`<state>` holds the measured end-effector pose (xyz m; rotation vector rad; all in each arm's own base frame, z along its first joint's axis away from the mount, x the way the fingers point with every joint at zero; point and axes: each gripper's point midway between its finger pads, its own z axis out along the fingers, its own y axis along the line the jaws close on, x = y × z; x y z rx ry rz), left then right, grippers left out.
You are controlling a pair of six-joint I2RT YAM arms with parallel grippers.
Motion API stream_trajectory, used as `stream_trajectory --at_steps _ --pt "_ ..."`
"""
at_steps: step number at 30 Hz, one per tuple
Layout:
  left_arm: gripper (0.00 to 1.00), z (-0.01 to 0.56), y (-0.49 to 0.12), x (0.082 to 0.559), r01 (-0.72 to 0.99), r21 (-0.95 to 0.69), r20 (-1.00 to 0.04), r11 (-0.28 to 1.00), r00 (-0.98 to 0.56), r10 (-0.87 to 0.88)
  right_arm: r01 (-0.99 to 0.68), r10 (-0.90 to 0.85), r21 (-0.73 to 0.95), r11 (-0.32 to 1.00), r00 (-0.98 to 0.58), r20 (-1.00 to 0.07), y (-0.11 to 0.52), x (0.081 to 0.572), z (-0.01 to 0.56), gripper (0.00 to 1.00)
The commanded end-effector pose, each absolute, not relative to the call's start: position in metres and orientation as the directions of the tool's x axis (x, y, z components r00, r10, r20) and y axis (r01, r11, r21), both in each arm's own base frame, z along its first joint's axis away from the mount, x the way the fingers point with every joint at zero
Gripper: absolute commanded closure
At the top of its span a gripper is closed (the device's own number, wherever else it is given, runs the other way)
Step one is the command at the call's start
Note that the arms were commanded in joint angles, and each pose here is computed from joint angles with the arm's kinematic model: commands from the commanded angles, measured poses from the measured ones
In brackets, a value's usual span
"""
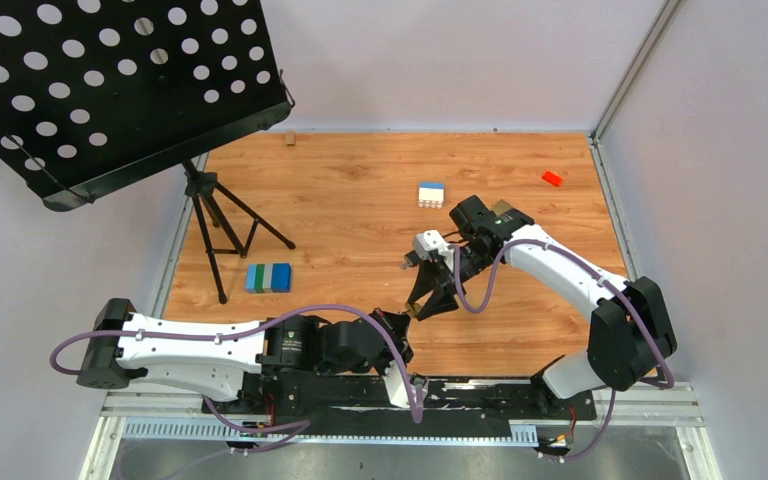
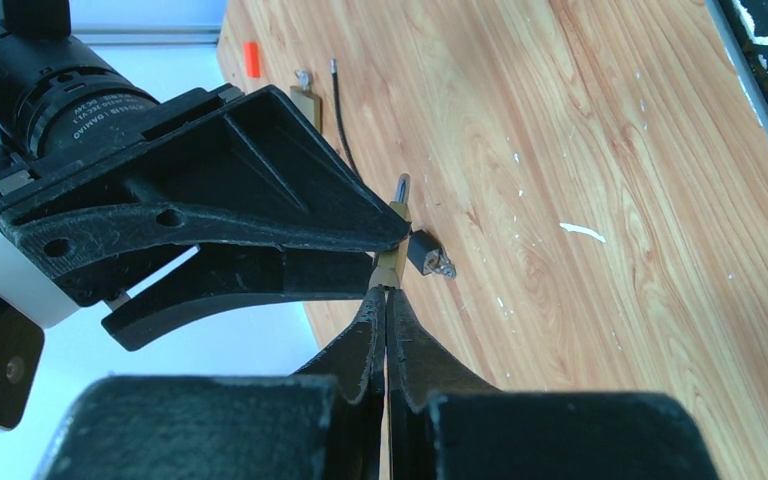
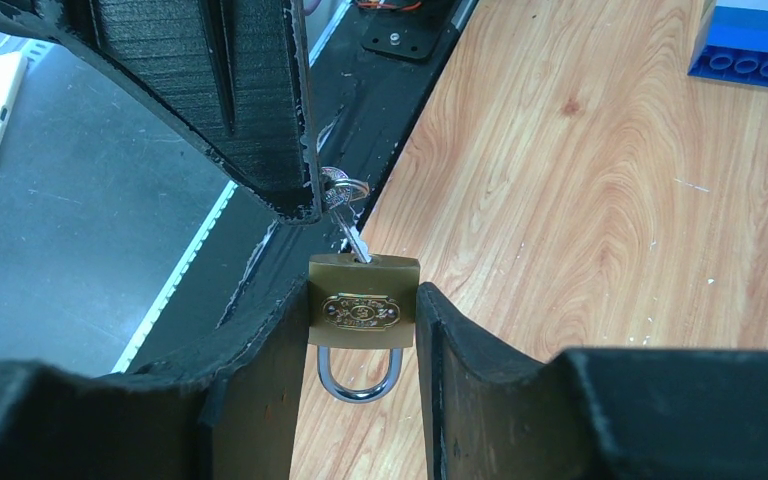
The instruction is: Unlock with the key
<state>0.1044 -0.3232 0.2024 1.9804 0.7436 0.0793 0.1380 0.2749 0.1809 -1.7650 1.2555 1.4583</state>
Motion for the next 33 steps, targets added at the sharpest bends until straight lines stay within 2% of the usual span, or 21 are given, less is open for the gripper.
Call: stream_trajectory --at_steps 1,33 --pt "1.00 0.223 -0.329 0.105 0.479 0.831 -0.287 -0.284 0.805 0.519 -0.863 -0.235 0.087 -0.498 0.039 -0.971 0.284 0.122 0.205 1.00" --pt "1.00 0.203 -0.321 0.102 0.518 0.799 -0.327 -0.306 0.801 0.502 -0.853 -0.181 0.070 -0.517 0.029 -0.983 0.282 0.121 0.215 1.00"
